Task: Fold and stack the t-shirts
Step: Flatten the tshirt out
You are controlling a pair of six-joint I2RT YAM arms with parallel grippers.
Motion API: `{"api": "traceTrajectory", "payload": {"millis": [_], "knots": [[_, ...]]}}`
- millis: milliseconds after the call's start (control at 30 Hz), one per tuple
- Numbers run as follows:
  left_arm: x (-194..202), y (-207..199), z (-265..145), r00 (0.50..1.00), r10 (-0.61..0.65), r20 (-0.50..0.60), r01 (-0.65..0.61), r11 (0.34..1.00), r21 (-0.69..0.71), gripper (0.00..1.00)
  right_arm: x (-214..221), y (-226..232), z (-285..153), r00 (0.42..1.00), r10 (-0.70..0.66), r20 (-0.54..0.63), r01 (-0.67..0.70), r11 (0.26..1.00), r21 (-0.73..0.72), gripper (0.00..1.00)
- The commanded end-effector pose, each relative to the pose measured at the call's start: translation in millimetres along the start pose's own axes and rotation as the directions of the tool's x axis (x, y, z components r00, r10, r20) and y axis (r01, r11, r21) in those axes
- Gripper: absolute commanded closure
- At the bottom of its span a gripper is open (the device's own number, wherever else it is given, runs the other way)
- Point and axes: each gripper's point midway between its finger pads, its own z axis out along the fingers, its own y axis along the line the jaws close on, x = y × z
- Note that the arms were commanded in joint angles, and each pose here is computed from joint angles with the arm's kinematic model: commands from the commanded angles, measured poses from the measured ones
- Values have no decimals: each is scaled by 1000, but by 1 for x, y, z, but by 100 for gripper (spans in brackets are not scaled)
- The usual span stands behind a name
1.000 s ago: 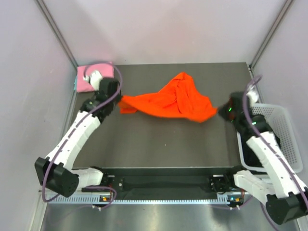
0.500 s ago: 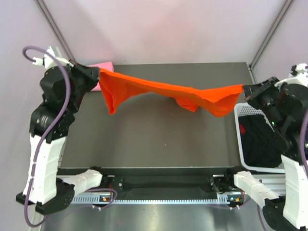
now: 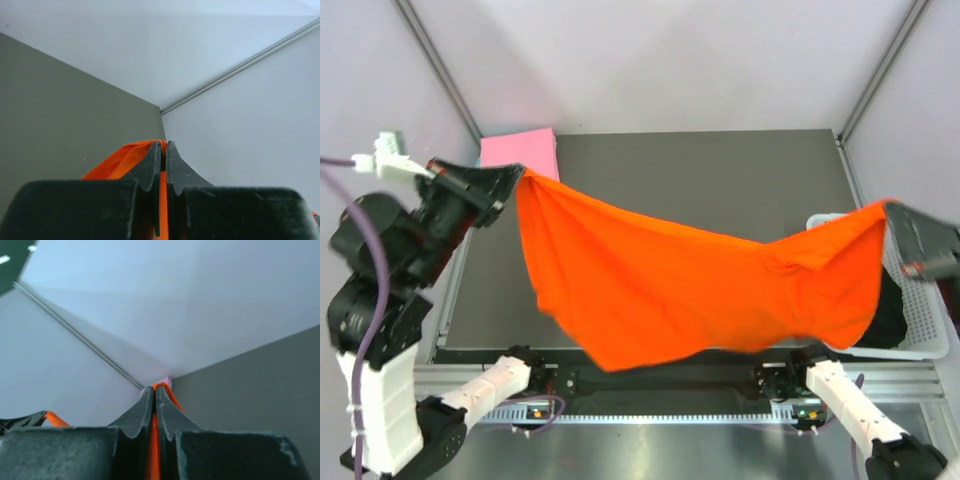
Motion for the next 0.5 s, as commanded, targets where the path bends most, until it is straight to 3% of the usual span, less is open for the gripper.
{"api": "traceTrajectory", "payload": {"millis": [0,233,367,467], "knots": [[14,31,55,995,89,-51,-95,987,-127,100,43,-31,90,983,-63,-172,84,990,116,100],[0,73,141,964,264,1,-249,910,-333,100,25,-26,176,985,-139,-105,152,981,124,100],[-22,70,183,954,295,48,-260,899,-351,100,27,-34,245,980,-160,-117,176,974,143,100],[-41,64,204,956,285,73,-246,911,-332,100,17,-35,274,984,-147,-95,159,978,134,100]]}}
